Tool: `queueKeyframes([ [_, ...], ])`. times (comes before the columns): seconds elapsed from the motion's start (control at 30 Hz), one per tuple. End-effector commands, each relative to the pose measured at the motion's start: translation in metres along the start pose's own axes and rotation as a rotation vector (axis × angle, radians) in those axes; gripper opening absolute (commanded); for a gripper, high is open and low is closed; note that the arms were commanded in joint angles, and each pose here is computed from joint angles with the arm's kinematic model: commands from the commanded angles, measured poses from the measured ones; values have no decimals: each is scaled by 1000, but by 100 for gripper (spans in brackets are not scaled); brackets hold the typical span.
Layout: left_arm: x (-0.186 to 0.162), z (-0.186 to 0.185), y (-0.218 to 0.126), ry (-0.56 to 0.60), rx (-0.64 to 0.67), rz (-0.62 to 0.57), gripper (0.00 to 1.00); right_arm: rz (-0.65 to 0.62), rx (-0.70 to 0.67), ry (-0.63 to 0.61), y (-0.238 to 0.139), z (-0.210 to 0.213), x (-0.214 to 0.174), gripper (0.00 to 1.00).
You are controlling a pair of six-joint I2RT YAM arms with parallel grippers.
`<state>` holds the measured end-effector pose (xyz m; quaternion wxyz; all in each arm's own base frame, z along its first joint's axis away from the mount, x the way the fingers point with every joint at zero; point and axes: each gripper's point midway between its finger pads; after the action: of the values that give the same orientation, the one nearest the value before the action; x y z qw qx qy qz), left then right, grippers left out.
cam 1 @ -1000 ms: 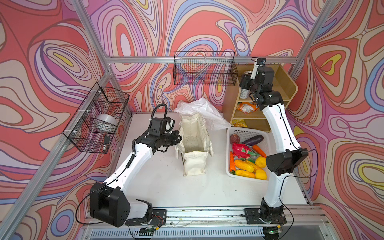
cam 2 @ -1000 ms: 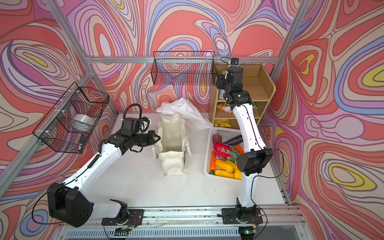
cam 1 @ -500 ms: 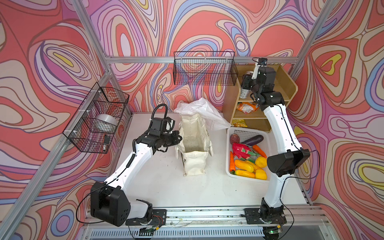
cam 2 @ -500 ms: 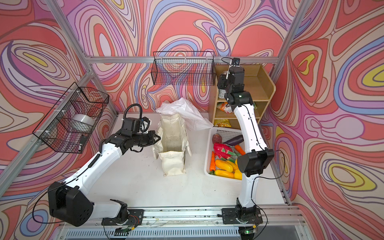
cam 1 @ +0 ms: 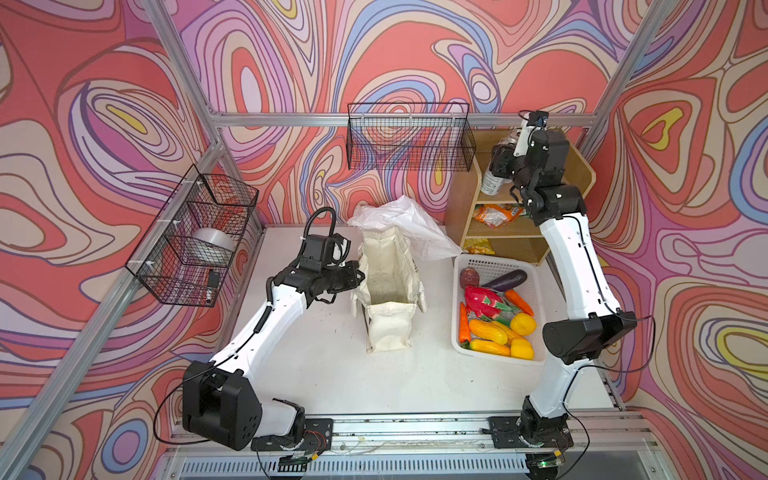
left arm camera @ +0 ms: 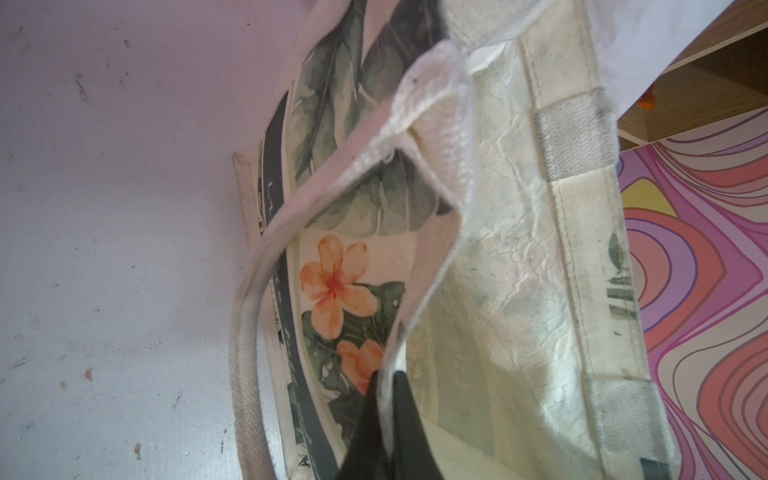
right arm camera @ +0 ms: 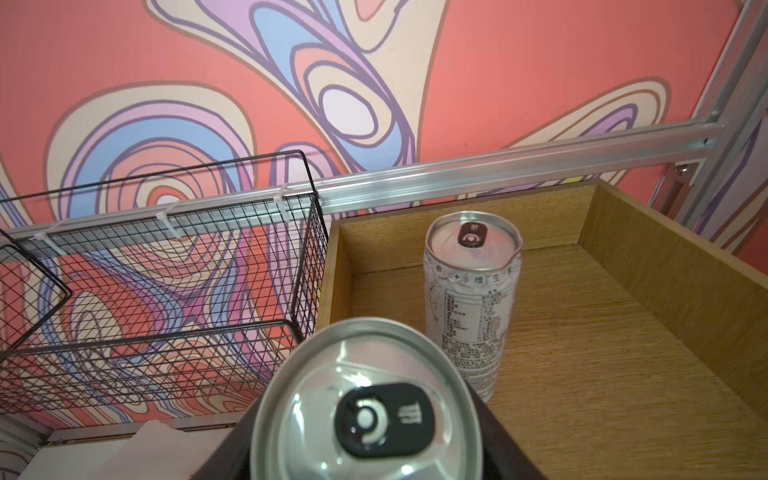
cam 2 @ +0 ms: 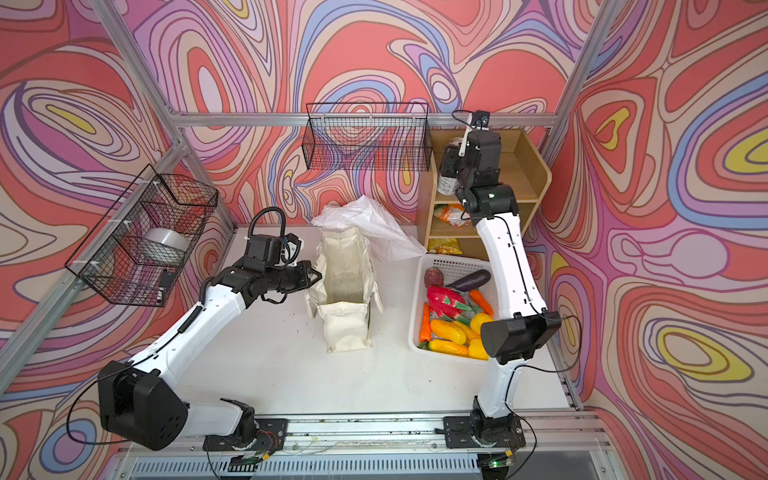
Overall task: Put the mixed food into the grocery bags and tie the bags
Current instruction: 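Hold tote open with left gripper while right gripper grasps shelf can, then carry the silver can into the tote bag with the right gripper and release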
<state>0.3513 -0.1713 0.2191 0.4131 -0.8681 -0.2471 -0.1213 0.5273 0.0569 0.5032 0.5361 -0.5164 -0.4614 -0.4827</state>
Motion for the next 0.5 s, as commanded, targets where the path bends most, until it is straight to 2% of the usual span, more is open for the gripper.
queueKeyframes([
  [0.0, -2, 6, 5, 11, 39, 18, 0, -169, 88, 61, -42, 11, 59, 18],
  [0.1, -1, 6, 5, 15, 40, 17, 0, -188, 142, 72, -60, 18, 70, 18],
  [0.27, -1, 8, 5, 22, 49, 21, 0, -156, 262, 111, -74, 38, 64, 16],
  [0.47, -1, 8, 3, 38, 60, 22, 0, -101, 429, 148, -95, 95, 37, 15],
])
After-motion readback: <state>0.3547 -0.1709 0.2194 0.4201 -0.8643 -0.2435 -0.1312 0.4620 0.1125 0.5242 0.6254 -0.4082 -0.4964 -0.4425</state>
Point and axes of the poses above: each gripper's point midway between its finger pads, its own y axis out along the fingers, its own z axis along the line the jaws close on, x = y × z, and after that the axes turned 7 degrees about -y, right-handed
